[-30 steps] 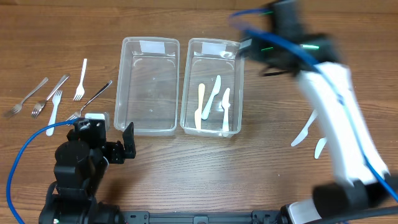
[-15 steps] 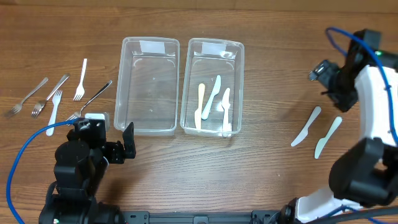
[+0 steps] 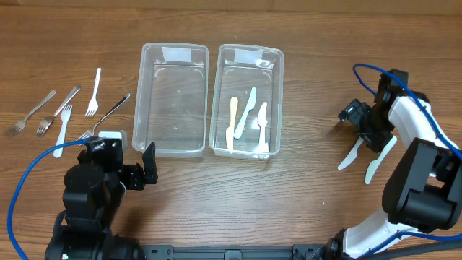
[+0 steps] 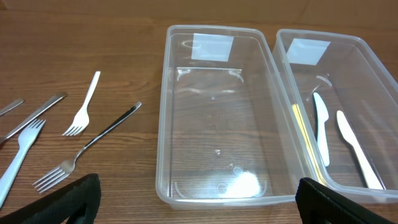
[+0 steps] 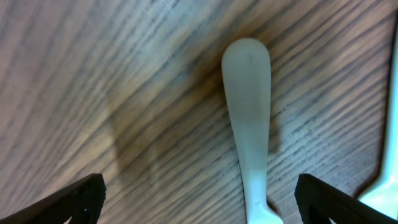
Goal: Pack container
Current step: 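Grasp the white plastic spoon with the right gripper, then place the white spoon into the right container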
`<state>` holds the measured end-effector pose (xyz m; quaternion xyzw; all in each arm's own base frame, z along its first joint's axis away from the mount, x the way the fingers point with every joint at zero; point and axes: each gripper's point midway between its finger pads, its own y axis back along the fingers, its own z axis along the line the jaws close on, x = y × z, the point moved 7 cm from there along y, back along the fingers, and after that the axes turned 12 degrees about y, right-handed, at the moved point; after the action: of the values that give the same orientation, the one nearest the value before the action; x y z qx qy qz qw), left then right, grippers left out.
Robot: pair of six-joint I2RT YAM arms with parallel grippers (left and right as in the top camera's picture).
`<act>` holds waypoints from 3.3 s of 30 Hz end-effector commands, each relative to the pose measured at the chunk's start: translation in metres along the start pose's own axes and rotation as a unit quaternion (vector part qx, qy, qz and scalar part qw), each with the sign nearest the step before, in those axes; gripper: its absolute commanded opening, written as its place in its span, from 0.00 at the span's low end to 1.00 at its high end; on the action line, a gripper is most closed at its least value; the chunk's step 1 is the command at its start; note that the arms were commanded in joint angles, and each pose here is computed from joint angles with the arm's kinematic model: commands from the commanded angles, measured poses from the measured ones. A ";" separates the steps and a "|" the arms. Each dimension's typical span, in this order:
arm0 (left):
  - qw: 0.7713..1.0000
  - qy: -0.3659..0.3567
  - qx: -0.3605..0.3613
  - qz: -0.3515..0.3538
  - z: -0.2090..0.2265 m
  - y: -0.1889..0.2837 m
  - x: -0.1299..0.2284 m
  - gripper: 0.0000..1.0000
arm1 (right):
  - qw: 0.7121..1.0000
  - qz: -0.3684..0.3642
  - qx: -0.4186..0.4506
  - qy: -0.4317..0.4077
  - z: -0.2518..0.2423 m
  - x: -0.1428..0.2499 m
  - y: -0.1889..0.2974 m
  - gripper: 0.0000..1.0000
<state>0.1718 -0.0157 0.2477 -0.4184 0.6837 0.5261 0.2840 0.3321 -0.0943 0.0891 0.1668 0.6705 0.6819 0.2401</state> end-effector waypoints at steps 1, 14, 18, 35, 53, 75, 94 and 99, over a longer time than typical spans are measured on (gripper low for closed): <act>1.000 0.009 0.008 -0.010 -0.003 0.004 -0.008 1.00 | 1.000 0.002 0.001 0.002 -0.003 0.005 -0.006 1.00; 1.000 0.009 0.008 -0.009 -0.003 0.004 -0.007 1.00 | 1.000 -0.013 -0.003 0.027 -0.004 0.009 -0.021 1.00; 1.000 0.009 0.008 -0.009 -0.003 0.004 -0.007 1.00 | 1.000 -0.008 -0.002 0.029 -0.005 0.012 -0.021 0.92; 1.000 0.009 0.008 -0.009 -0.003 0.004 -0.007 1.00 | 1.000 0.007 0.002 0.029 -0.006 0.017 -0.021 0.31; 1.000 0.009 0.009 -0.011 -0.003 0.004 -0.008 1.00 | 0.999 -0.009 -0.002 0.037 0.004 0.003 0.015 0.04; 1.000 0.009 0.009 -0.010 -0.003 0.004 -0.008 1.00 | 0.908 -0.063 -0.078 0.407 0.283 0.129 0.071 0.04; 1.000 0.009 0.008 -0.008 -0.003 0.004 -0.007 1.00 | 0.941 -0.236 -0.122 0.212 0.174 0.055 0.253 0.92; 1.000 0.009 0.008 -0.008 -0.003 0.004 -0.007 1.00 | 0.978 -0.197 -0.064 0.003 0.049 0.005 0.252 1.00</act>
<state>0.1717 -0.0157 0.2477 -0.4183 0.6838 0.5262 0.2839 0.3331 -0.0029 0.3525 -0.0720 0.6522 0.6766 0.3342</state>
